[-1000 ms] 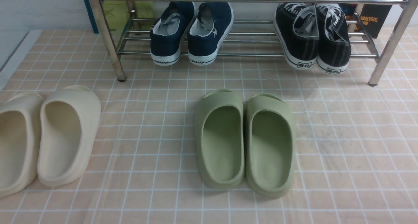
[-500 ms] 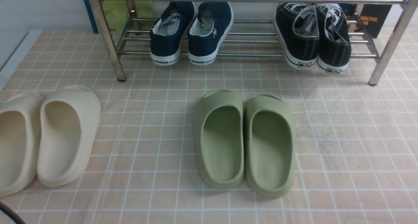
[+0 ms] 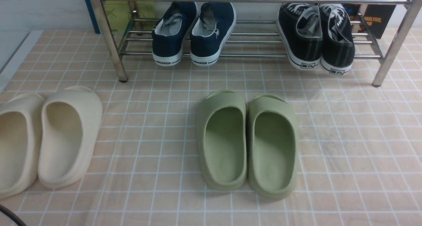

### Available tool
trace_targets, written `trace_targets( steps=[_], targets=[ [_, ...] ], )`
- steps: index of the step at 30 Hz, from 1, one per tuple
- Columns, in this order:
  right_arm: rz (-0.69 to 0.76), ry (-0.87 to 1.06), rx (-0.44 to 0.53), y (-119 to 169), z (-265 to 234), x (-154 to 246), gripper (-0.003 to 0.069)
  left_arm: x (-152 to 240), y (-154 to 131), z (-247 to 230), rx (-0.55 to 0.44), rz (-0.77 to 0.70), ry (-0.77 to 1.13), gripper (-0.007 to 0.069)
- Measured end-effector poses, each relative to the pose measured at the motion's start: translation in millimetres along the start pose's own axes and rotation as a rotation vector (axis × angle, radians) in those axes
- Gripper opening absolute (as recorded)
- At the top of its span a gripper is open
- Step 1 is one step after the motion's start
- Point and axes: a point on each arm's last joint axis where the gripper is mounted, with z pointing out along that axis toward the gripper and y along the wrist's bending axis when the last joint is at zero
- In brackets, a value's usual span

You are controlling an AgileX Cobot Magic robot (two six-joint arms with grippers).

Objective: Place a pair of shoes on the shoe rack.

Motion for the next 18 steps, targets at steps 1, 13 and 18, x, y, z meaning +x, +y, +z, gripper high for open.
trace_targets(
  steps=[1,13,18],
  targets=[
    [0.0,0.0,0.0,0,0,0,0.0238,-2,-5,0,0.048,0.068,-0.026,0.0038],
    [0.0,0.0,0.0,0,0,0,0.0238,13,-26,-10,0.24,0.161,-0.354,0.0041],
    [0.0,0.0,0.0,0,0,0,0.0238,37,-26,-4,0.243,0.159,-0.346,0.0041]
  ],
)
